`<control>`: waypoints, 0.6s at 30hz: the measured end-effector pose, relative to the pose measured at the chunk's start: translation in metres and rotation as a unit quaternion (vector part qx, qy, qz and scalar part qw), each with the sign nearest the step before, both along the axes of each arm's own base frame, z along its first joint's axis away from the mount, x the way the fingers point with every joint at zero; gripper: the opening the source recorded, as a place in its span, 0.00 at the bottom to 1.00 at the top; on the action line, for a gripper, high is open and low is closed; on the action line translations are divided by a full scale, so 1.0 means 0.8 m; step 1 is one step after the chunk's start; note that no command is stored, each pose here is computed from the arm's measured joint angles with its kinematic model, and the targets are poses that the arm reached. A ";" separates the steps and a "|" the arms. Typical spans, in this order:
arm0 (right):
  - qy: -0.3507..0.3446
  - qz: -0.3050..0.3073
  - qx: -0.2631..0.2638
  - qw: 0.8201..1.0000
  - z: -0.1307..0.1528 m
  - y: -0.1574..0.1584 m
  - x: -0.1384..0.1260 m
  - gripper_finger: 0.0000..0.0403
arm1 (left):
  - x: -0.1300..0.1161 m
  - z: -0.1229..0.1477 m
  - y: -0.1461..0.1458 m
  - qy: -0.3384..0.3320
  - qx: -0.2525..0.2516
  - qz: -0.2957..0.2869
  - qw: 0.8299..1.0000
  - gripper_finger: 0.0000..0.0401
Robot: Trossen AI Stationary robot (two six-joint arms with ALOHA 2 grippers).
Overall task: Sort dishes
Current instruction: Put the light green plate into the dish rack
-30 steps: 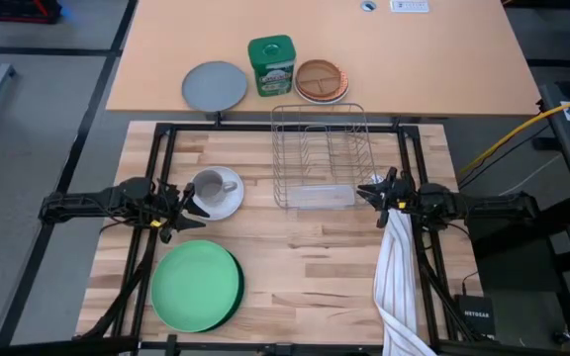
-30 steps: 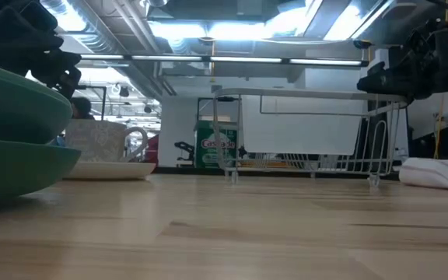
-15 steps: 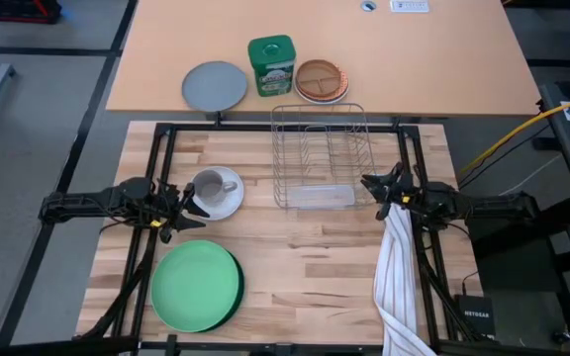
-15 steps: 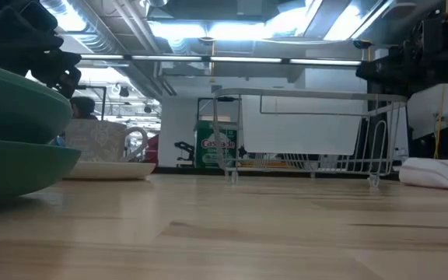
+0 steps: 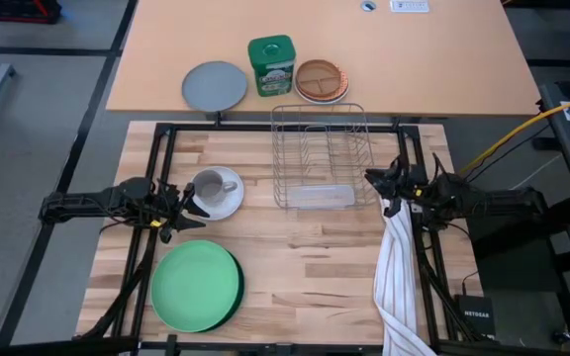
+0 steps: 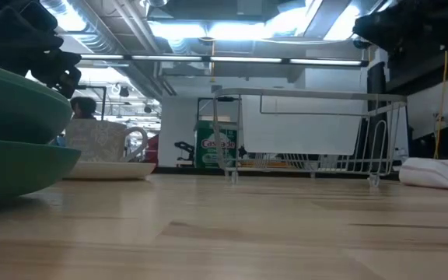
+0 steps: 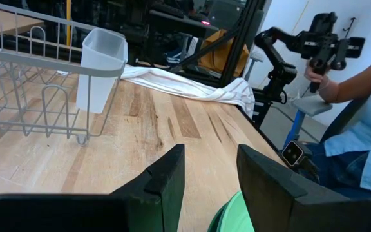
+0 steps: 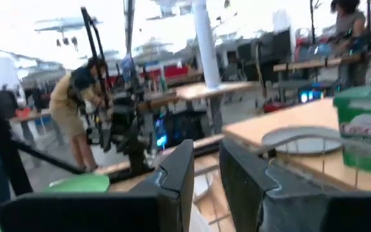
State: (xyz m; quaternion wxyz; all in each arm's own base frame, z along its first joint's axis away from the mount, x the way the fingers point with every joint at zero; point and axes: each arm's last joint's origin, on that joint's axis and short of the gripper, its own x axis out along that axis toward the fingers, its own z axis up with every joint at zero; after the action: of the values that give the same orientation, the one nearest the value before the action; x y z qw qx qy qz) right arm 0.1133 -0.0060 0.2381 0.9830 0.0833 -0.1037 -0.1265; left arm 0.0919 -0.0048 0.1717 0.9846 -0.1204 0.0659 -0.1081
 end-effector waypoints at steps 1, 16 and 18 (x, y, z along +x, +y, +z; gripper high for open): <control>0.010 0.008 0.004 1.000 0.003 0.001 0.006 0.20 | 0.000 0.000 0.000 0.000 0.000 0.000 1.000 0.33; 0.122 0.116 0.047 0.985 0.054 0.011 0.176 0.41 | 0.000 0.000 0.000 0.000 0.000 0.000 1.000 0.33; 0.131 0.155 0.058 0.977 0.058 0.015 0.205 0.41 | 0.000 0.000 0.000 -0.001 0.003 0.000 1.000 0.33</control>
State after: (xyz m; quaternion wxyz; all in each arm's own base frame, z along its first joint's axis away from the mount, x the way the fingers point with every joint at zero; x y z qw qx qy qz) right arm 0.2775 0.0058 0.2845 0.9892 0.1381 0.0478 0.0114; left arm 0.0919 -0.0048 0.1717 0.9850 -0.1174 0.0654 -0.1081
